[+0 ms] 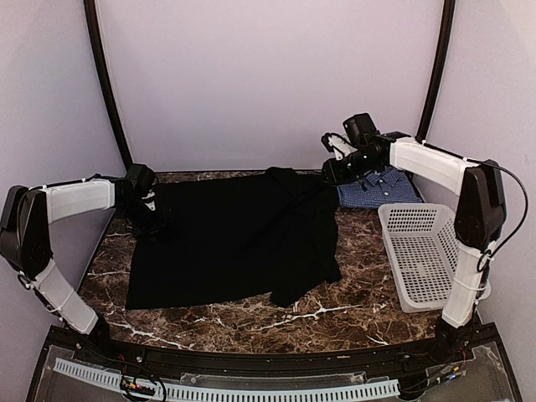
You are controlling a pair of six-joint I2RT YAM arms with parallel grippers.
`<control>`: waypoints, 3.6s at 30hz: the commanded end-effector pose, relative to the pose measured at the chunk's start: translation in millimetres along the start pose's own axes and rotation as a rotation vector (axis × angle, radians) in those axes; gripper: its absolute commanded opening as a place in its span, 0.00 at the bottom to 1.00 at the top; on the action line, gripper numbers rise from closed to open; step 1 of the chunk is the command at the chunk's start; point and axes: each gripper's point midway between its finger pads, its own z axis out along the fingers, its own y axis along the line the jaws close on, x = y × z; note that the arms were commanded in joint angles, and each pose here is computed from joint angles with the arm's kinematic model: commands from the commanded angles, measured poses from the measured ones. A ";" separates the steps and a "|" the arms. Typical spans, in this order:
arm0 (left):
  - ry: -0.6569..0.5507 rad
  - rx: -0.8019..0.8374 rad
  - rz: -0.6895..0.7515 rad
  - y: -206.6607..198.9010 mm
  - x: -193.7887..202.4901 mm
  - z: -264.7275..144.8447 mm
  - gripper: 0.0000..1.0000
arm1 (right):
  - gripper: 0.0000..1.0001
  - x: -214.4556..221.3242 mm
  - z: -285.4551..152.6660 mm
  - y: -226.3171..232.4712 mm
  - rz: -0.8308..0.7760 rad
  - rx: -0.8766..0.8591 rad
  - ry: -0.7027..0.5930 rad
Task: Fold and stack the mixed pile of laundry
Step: Flatten out the crumpled T-shirt at the center of the board.
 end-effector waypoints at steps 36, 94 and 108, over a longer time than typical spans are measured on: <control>0.203 -0.291 -0.526 121.7 100.5 13.8 0.59 | 0.36 158.5 51.1 28.0 0.097 -0.091 0.355; -0.107 0.322 1.462 -231.6 263.2 28.1 0.74 | 0.42 250.4 -0.4 104.4 0.144 -0.314 0.459; 0.030 0.460 1.450 -235.1 290.7 3.3 0.12 | 0.40 247.3 -15.4 75.5 0.202 -0.223 0.457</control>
